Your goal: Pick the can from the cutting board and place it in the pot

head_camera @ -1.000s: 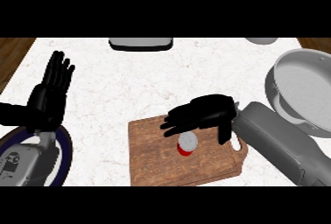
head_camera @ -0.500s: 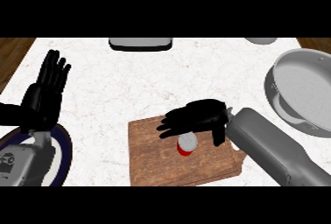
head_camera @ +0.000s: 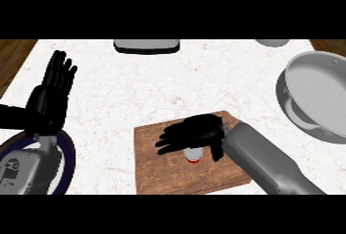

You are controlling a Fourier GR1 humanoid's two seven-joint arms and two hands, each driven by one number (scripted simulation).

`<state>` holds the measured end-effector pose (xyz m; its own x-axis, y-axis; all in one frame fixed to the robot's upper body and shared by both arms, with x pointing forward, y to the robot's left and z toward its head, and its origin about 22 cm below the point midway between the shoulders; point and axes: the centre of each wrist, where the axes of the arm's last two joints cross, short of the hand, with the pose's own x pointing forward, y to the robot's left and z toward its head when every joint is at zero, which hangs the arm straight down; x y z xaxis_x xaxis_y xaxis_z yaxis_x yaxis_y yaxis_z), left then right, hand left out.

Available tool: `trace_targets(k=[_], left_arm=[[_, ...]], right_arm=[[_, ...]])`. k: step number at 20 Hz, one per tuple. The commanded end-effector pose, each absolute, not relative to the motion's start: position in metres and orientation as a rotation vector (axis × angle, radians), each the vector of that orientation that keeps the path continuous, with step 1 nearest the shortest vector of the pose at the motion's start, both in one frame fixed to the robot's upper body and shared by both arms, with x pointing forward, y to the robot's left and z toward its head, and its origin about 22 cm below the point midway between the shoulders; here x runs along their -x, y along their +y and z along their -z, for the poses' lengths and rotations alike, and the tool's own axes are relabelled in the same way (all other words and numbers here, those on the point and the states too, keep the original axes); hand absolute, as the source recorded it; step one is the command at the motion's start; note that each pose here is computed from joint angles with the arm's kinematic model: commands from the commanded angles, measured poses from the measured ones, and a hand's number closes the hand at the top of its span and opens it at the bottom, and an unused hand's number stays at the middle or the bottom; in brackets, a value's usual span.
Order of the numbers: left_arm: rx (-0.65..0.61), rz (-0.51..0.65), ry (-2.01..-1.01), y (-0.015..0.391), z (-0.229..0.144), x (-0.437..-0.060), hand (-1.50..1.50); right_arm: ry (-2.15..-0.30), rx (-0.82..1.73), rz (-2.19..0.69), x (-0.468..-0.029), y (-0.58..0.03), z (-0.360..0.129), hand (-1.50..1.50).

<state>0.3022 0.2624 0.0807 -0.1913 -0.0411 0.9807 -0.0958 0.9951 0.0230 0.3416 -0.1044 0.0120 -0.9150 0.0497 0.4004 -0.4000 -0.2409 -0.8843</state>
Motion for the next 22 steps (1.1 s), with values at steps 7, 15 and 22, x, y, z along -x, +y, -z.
trace_targets(k=[7,15,22], left_arm=[[-0.101,-0.042,-1.782,0.274,-0.085,-0.306,0.0],[-0.12,-0.046,-1.753,0.273,-0.072,-0.318,0.0],[-0.12,-0.052,-1.767,0.275,-0.081,-0.302,0.0]], right_arm=[[-1.806,-0.646,-2.321,-0.314,-0.078,0.018,1.5],[-1.871,-0.637,-2.301,-0.299,-0.082,0.013,1.5],[-1.872,0.04,-1.897,-0.348,-0.108,-0.012,1.5]])
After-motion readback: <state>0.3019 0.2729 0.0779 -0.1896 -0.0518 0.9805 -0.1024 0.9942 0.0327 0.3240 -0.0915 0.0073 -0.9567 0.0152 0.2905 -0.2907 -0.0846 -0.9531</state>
